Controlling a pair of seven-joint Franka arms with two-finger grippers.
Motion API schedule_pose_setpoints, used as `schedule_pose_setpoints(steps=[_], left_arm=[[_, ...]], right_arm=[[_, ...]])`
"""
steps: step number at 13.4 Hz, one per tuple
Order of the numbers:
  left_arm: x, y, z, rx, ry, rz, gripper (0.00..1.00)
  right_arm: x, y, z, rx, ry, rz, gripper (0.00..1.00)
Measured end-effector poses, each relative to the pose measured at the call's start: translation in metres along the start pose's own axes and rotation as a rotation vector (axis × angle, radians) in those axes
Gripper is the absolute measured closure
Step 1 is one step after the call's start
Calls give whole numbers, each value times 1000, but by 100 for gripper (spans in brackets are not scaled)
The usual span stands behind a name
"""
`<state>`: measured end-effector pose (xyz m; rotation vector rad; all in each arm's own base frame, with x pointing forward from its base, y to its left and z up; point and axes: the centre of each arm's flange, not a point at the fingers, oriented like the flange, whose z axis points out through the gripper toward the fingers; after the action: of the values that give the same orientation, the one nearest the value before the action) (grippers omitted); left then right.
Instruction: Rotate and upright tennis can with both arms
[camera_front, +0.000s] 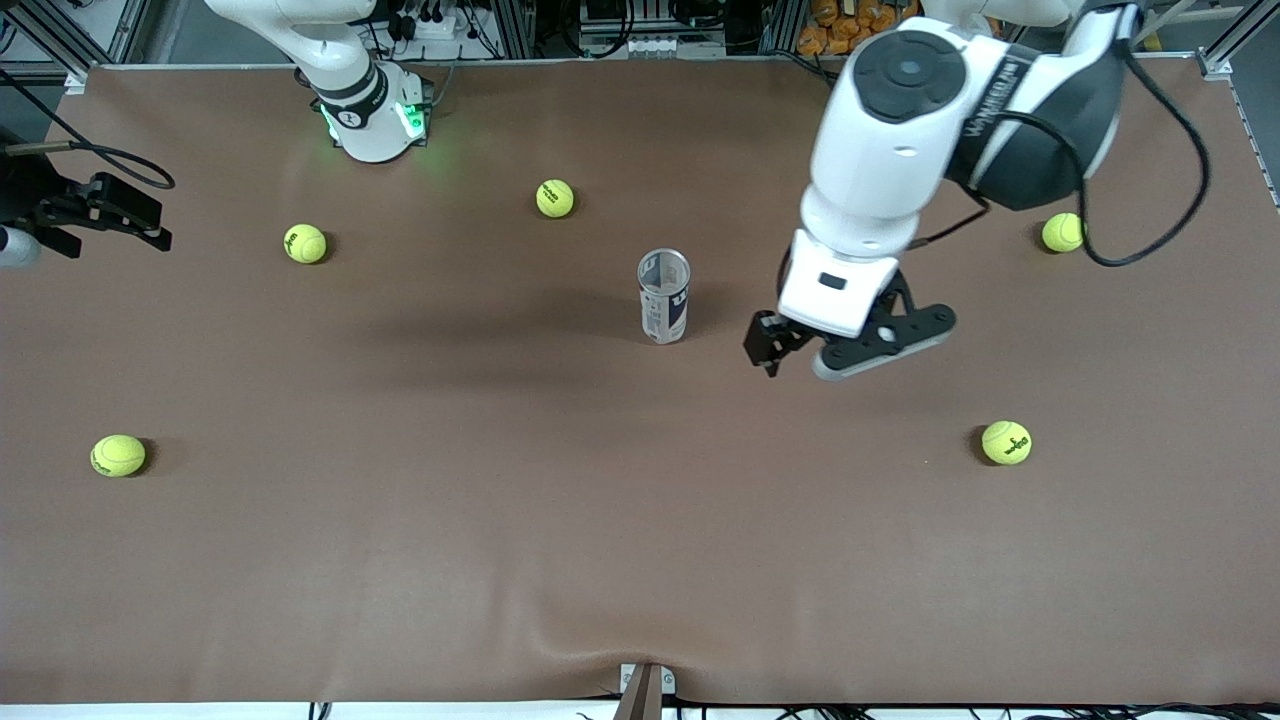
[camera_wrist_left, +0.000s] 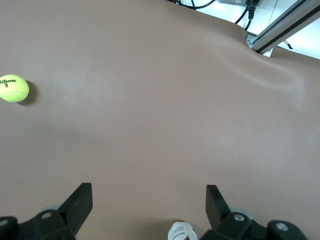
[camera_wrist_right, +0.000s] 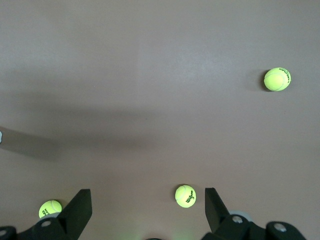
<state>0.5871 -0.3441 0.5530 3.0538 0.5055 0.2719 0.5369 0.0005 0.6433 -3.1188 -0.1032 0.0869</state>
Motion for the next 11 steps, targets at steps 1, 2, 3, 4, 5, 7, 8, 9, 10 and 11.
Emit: schedule_pose_setpoints(steps=[1,2,3,4,5,7,8,9,10,11], left_arm=[[5,-6,-3,-11,-7,18,0],[11,-12,-7,-17,-6,25,0],[18,-20,-13,-21,0,20,0],[28,-32,-18,-21,6,17,0],[38,-46,-23,-14,4,26,0],[56,-77,-31,11,-9,70,0],[65,-93,-35,22,-13,91,0],[73,-109,-39,31,-16,116,0],[80,-122,-44,33,-20,139,0],[86,-133,-48,29,-23,156,0]], right_arm=[[0,0,0,0,0,0,0],[0,0,0,0,0,-1,0],[0,-1,0,0,0,-1,0],[0,-2,0,0,2,-3,0],[0,-3,-1,-1,5,-5,0],[-1,-4,-4,-1,12,-7,0],[-2,-4,-5,-1,15,-8,0],[-3,-5,-7,-2,19,-8,0],[-4,-5,-8,-2,21,-8,0],[-4,-5,-9,-2,23,-9,0]])
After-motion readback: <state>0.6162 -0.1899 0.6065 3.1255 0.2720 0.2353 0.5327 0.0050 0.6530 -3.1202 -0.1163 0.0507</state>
